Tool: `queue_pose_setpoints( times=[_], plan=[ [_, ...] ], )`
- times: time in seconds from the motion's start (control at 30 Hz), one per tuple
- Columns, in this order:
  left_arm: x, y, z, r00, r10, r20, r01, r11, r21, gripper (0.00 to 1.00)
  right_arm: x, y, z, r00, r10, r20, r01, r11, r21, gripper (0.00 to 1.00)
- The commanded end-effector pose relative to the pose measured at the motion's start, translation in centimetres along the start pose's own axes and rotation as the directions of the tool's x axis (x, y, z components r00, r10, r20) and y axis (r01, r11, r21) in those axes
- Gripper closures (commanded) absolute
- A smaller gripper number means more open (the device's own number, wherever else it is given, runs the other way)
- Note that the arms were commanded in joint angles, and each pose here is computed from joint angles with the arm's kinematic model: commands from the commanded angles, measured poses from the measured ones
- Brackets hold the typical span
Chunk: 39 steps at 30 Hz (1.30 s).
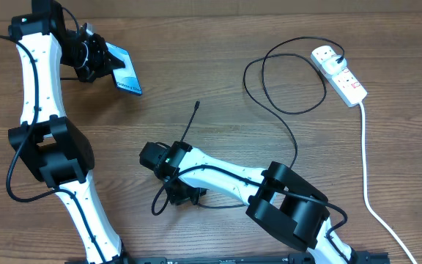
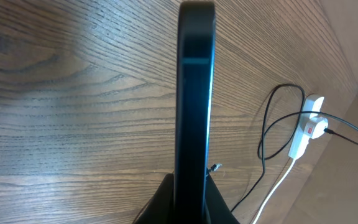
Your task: Plug charger to phone and switch on socket
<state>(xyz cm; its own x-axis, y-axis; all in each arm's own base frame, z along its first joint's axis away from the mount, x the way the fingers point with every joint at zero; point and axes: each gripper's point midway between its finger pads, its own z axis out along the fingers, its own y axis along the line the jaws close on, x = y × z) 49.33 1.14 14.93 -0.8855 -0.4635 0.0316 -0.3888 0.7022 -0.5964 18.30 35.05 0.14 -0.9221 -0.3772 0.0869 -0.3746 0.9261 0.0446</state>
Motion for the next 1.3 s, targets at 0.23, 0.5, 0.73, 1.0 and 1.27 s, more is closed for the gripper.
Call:
queue_pose_setpoints(
  times=[0.23, 0.5, 0.73, 1.0, 1.27],
  plan=[
    [0.5, -2.5, -2.5, 0.998, 0.054, 0.044, -0.056, 0.998, 0.037, 0.96, 1.2, -6.7, 0.1, 0.984, 0.167, -0.064, -0.148, 0.962, 0.232, 0.96],
    [0.6, -2.5, -2.4, 0.998, 0.058, 0.039, -0.06, 0.998, 0.037, 0.96, 4.7, -11.9, -1.7, 0.955, 0.277, -0.106, -0.195, 0.855, 0.48, 0.96],
    [0.8, -2.4, -2.4, 0.996, 0.078, 0.035, -0.079, 0.996, 0.034, 0.96, 6.6, -13.6, -2.3, 0.948, 0.296, -0.114, -0.203, 0.841, 0.501, 0.97],
    [0.8, -2.4, -2.4, 0.996, 0.077, 0.034, -0.079, 0.996, 0.035, 0.96, 2.3, -11.0, -8.8, 0.955, 0.282, 0.092, -0.297, 0.922, 0.248, 0.76],
    [1.1, -2.6, -2.2, 0.997, 0.079, 0.025, -0.08, 0.996, 0.033, 0.96, -6.8, -8.6, -10.5, 0.908, 0.355, 0.224, -0.33, 0.933, -0.141, 0.44]
  ],
)
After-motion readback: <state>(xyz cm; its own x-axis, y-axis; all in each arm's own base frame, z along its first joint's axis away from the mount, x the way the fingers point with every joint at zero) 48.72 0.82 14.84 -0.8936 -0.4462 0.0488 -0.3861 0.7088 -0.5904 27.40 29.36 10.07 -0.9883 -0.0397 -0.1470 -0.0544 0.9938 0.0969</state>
